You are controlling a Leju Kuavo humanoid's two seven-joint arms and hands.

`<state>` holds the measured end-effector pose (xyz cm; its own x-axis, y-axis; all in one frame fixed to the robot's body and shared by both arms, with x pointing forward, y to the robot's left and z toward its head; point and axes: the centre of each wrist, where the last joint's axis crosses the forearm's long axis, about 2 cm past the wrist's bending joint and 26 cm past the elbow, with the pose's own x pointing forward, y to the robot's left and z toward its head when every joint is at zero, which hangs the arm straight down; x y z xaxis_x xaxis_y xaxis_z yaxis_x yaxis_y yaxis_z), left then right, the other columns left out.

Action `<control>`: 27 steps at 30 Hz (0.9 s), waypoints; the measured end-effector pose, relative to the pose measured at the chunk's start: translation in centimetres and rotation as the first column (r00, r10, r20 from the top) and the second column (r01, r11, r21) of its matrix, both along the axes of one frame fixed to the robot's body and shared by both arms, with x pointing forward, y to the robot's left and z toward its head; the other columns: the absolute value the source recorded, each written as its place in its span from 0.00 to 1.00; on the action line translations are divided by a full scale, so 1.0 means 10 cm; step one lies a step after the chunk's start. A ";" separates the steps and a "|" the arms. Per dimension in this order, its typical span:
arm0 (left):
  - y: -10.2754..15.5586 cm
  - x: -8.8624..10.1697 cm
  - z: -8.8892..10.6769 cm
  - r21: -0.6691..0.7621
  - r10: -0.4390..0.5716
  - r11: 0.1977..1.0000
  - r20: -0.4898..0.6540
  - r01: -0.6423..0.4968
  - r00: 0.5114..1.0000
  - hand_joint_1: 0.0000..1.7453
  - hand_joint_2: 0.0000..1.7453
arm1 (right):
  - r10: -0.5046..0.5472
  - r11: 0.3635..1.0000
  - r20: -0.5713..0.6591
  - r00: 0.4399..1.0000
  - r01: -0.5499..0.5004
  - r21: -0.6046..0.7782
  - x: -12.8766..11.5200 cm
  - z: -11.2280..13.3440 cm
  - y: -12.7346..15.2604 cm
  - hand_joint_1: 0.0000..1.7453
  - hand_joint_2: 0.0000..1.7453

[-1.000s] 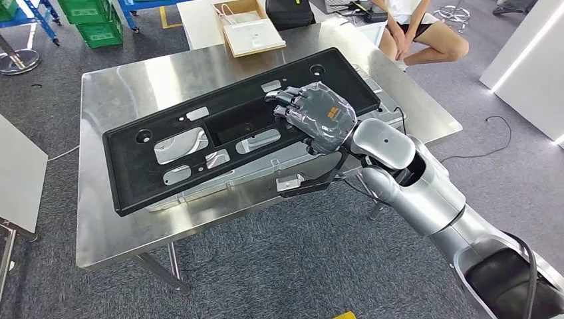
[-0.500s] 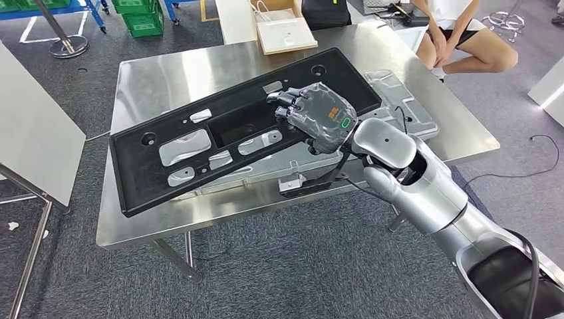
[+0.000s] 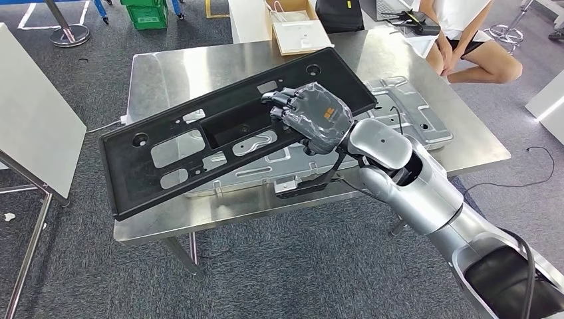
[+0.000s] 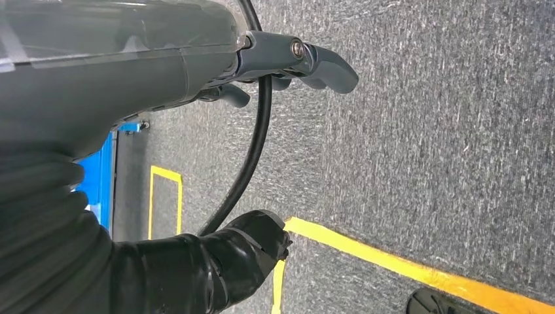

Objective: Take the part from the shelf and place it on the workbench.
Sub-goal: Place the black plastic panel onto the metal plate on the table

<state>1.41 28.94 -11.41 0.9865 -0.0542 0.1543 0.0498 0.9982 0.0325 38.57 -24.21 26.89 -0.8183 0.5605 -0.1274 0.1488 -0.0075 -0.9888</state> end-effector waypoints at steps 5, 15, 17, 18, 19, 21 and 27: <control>0.00 0.00 0.00 0.000 0.007 1.000 0.002 -0.007 1.000 0.00 1.00 | -0.010 1.000 0.015 1.000 0.010 0.006 -0.02 -0.04 0.01 1.00 1.00; 0.00 0.00 0.00 0.000 0.009 1.000 0.004 -0.009 1.000 0.00 1.00 | -0.015 1.000 0.006 1.000 0.015 0.008 -0.06 -0.11 0.05 1.00 1.00; 0.00 0.00 0.00 0.000 0.007 1.000 0.004 -0.007 1.000 0.00 1.00 | -0.019 1.000 0.007 1.000 0.019 0.010 -0.06 -0.12 0.06 1.00 1.00; 0.00 0.00 0.00 0.001 0.005 1.000 0.004 -0.005 1.000 0.00 1.00 | -0.020 1.000 0.007 1.000 0.020 0.011 -0.06 -0.12 0.07 1.00 1.00; 0.00 0.00 0.00 0.001 0.004 1.000 0.004 -0.004 1.000 0.00 1.00 | -0.020 1.000 0.007 1.000 0.020 0.013 -0.07 -0.13 0.08 1.00 1.00; 0.00 0.00 0.00 0.002 0.001 1.000 0.003 -0.001 1.000 0.00 1.00 | -0.018 1.000 0.008 1.000 0.018 0.015 -0.07 -0.13 0.09 1.00 1.00; 0.01 -0.01 0.00 0.005 -0.007 1.000 0.001 0.007 1.000 0.00 1.00 | -0.006 1.000 0.015 1.000 0.006 0.027 -0.08 -0.11 0.15 1.00 1.00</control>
<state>1.32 28.99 -11.42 0.9859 -0.0620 0.1552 0.0568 0.9977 0.0380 37.76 -22.76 25.75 -0.8129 0.5689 -0.1248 0.1639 0.0178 -0.9863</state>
